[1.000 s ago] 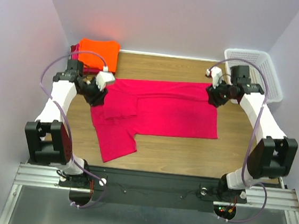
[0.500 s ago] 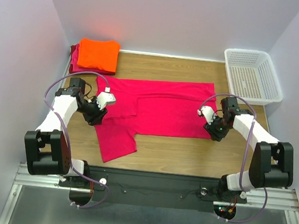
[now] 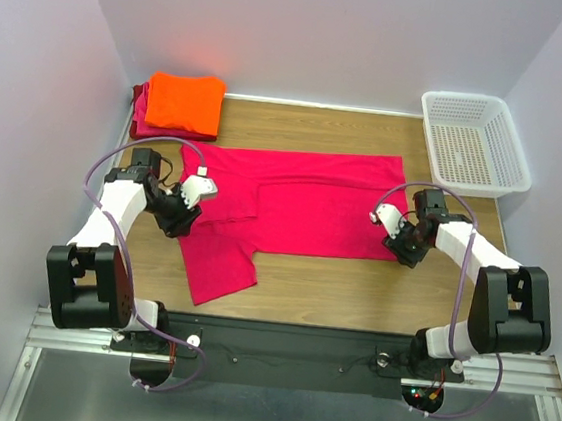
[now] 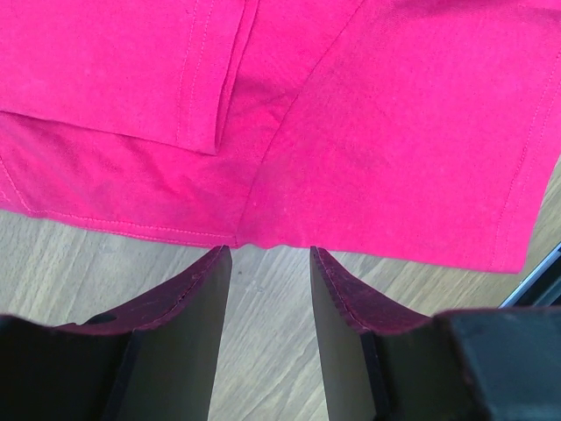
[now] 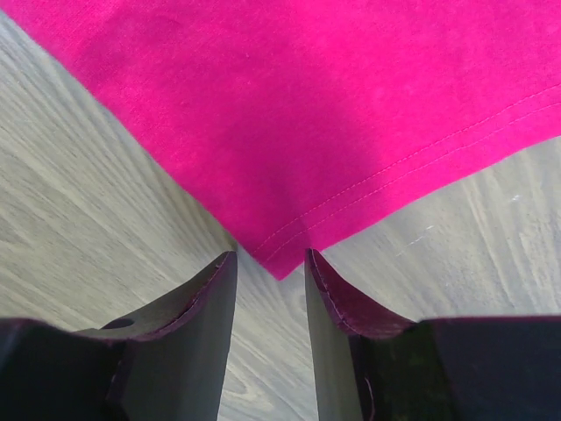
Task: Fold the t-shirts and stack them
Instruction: Fold the tshirt
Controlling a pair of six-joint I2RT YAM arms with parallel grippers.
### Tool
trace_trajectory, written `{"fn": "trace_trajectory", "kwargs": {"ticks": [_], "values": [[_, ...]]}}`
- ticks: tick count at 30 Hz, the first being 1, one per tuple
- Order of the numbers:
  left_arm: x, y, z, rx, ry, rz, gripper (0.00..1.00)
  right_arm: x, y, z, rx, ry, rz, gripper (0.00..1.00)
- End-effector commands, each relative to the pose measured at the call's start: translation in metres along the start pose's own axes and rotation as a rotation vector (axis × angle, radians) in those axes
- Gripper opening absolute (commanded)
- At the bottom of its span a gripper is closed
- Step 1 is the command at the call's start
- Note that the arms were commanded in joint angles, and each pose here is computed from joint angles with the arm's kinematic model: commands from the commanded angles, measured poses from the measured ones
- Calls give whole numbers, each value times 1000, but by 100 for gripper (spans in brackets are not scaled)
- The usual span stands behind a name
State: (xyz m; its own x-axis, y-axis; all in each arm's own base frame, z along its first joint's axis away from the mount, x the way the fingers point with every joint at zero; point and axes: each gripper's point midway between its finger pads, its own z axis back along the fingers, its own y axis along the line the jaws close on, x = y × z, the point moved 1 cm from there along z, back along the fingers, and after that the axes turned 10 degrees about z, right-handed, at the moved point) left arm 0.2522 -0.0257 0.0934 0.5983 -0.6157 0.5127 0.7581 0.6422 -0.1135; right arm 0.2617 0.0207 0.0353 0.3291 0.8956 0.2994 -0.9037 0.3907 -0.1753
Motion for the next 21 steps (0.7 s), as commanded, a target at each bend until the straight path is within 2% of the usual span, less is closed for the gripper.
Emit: {"fn": "trace_trajectory", "kwargs": {"ticks": [1,10,14,18,20,21], "values": [[-1,-3,2,-2,-2,-10,53,12,-18,12,-88,-34,43,43],[-9,-10,-1,-33,15,-20,53,5,-10,-1,-28,-5,58,42],[-23,-24,-5,-52,36,-75,54,-5,-2,-13,-11,27,60,38],[-34,-27,-17,-12,74,-130,55,-10,-1,-18,-11,42,48,25],[-42,-24,-24,20,107,-142,56,-10,-4,-19,-16,47,41,10],[-42,-26,-28,18,113,-153,56,-10,-4,-19,-17,53,40,7]]}}
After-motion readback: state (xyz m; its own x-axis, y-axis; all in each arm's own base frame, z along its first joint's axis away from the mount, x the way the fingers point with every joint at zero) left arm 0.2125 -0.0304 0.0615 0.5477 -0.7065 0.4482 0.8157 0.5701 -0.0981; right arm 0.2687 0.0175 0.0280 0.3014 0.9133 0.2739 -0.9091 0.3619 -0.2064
